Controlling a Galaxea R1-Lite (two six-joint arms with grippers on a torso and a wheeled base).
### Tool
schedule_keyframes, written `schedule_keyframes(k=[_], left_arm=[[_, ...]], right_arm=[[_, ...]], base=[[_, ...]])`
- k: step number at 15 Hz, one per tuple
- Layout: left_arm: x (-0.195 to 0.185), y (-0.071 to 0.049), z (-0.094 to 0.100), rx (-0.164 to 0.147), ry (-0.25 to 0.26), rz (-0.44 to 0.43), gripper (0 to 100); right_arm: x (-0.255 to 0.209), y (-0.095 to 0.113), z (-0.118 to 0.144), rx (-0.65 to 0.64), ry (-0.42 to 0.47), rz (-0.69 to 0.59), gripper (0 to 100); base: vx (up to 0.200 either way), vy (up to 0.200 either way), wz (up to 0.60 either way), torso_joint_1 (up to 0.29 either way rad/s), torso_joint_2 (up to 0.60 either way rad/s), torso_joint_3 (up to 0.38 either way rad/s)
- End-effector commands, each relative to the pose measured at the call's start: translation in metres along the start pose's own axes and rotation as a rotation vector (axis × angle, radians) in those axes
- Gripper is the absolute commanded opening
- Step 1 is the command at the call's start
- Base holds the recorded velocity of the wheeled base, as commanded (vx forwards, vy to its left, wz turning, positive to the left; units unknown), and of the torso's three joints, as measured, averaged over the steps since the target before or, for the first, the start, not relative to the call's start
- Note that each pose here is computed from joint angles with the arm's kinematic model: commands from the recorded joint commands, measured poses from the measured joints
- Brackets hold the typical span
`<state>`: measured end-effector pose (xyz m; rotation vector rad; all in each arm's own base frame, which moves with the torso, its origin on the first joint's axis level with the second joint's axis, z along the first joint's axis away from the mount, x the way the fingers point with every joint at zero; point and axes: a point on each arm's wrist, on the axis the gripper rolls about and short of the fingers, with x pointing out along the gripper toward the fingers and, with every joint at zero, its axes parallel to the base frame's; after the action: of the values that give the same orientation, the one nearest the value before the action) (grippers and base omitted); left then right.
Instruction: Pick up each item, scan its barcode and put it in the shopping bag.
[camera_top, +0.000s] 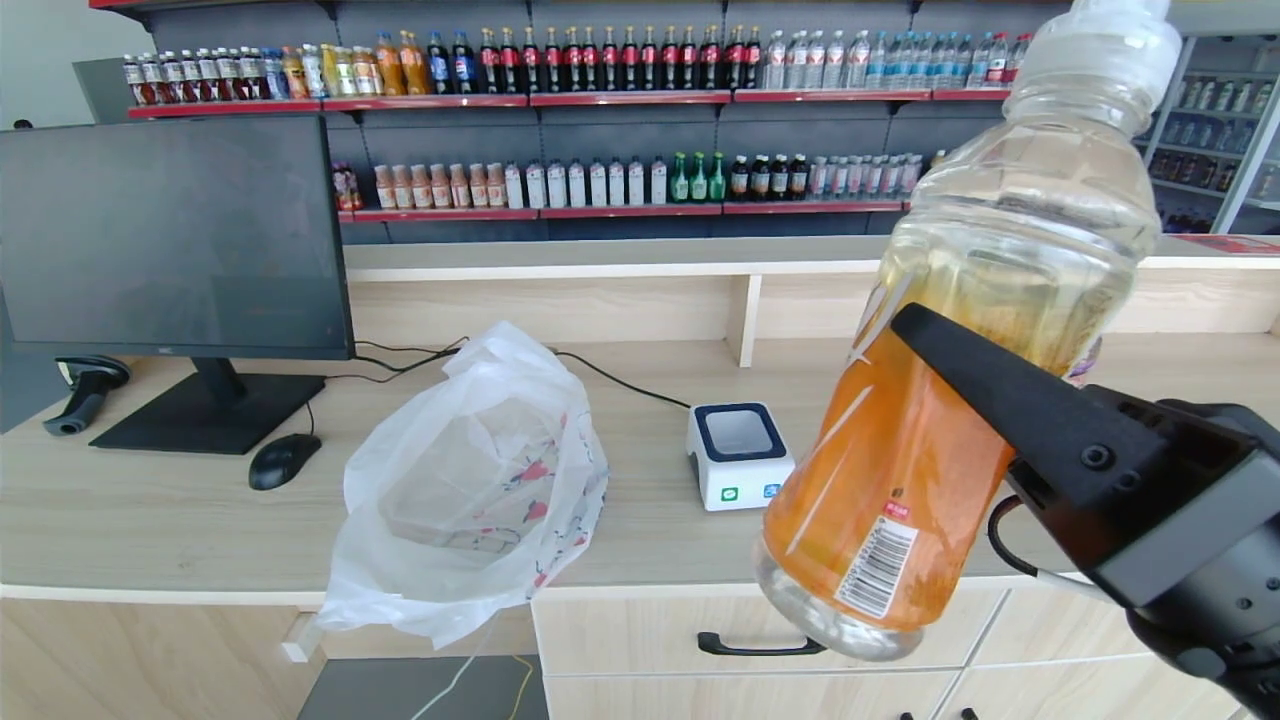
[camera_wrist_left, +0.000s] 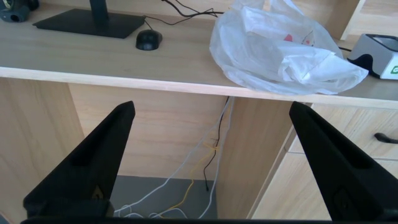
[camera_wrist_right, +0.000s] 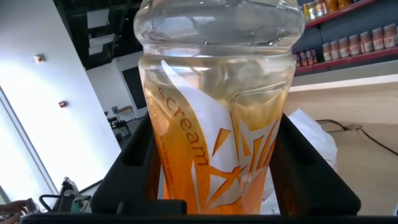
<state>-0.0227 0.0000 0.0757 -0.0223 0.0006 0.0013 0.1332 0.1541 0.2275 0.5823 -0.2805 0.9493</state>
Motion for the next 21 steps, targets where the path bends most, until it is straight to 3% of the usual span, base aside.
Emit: schedule_keyframes(k=[1, 3, 15, 17, 21], left_arm=[[0.0, 0.0, 0.0, 0.001, -0.001, -0.001, 100], [0.0, 0.0, 0.0, 0.024, -0.001, -0.006, 100], [0.0, 0.0, 0.0, 0.016, -0.001, -0.004, 100], [0.0, 0.0, 0.0, 0.016, -0.001, -0.004, 100], [0.0, 0.0, 0.0, 0.018, -0.001, -0.004, 100]], right_arm=[[0.001, 0.0, 0.0, 0.007, 0.001, 0.002, 0], [0.0, 0.001, 0.001, 0.011, -0.005, 0.004, 0], [0.004, -0.004, -0.008, -0.037, 0.024, -0.014, 0], [0.005, -0.013, -0.014, -0.083, 0.05, -0.045, 0], [0.01, -0.062, -0.008, -0.248, 0.051, -0.193, 0]], base=[[0.0, 0.0, 0.0, 0.0, 0.0, 0.0], [0.0, 0.0, 0.0, 0.0, 0.0, 0.0], [0.0, 0.0, 0.0, 0.0, 0.0, 0.0], [0.0, 0.0, 0.0, 0.0, 0.0, 0.0], [0.0, 0.0, 0.0, 0.0, 0.0, 0.0]])
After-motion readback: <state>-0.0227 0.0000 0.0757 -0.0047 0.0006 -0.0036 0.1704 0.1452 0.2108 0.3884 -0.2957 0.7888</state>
